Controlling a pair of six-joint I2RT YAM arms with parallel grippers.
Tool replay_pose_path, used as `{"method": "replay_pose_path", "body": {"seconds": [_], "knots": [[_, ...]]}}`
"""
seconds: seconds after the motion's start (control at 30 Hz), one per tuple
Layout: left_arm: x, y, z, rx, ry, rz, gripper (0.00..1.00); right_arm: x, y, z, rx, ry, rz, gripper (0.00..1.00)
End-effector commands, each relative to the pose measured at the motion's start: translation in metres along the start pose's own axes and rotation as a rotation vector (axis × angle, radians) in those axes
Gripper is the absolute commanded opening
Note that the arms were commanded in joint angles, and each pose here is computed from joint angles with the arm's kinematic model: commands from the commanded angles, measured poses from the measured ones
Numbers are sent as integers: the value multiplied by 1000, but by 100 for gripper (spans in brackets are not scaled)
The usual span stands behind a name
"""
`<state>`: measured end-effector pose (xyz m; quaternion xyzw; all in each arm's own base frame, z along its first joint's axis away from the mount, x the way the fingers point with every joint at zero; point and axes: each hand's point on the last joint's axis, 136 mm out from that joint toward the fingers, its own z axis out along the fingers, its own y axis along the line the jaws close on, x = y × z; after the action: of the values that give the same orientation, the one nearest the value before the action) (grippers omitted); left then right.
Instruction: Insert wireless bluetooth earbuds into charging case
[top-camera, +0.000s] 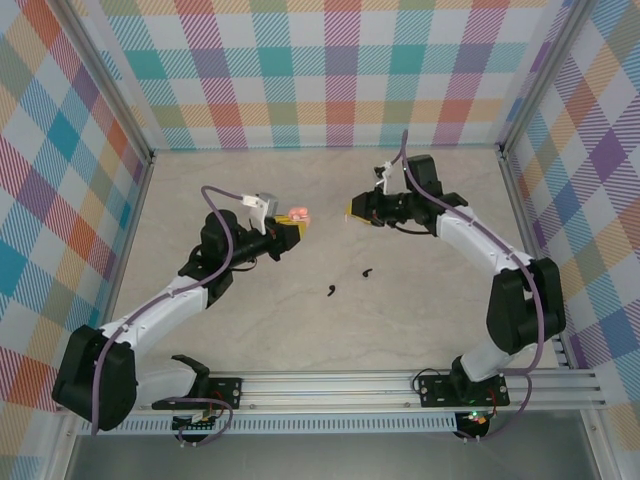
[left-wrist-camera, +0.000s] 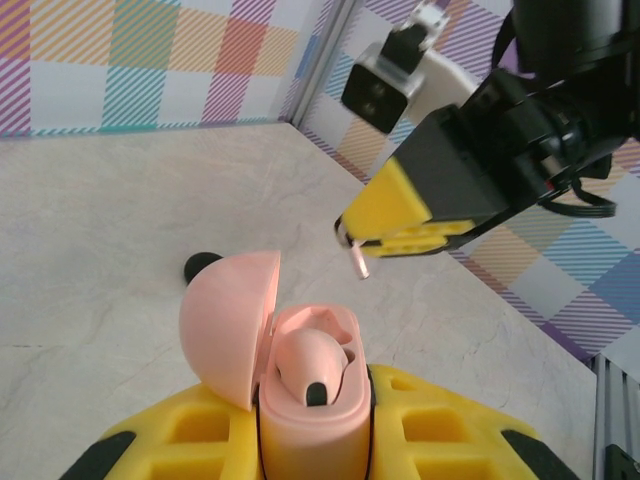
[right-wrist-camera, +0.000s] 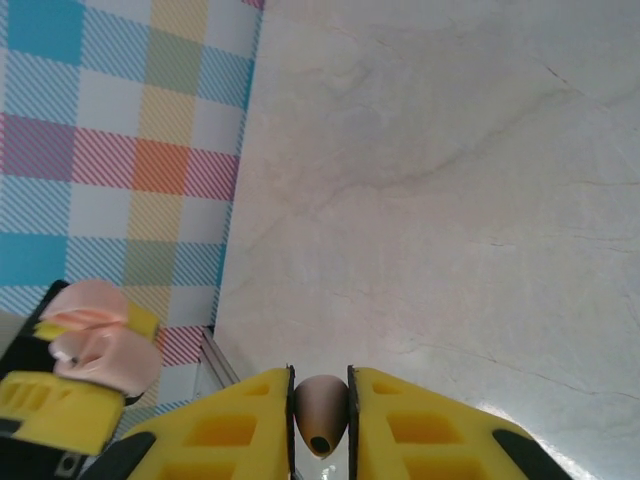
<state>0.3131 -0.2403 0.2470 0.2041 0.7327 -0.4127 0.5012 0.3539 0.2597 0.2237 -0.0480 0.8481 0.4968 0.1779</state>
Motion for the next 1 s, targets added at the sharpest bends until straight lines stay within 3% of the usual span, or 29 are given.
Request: {"method": "replay_pose_path", "body": {"seconds": [0.0, 0.57, 0.97], "knots": [[-10, -10, 3, 55, -58, 12, 15, -4, 29, -15, -83, -30, -67, 21], [-20, -50, 13, 252, -158, 108, 16, 1, 102, -56, -217, -137, -283, 23], [-22, -63, 14, 275, -213, 173, 14, 10, 136, -51, -230, -174, -399, 23]]}}
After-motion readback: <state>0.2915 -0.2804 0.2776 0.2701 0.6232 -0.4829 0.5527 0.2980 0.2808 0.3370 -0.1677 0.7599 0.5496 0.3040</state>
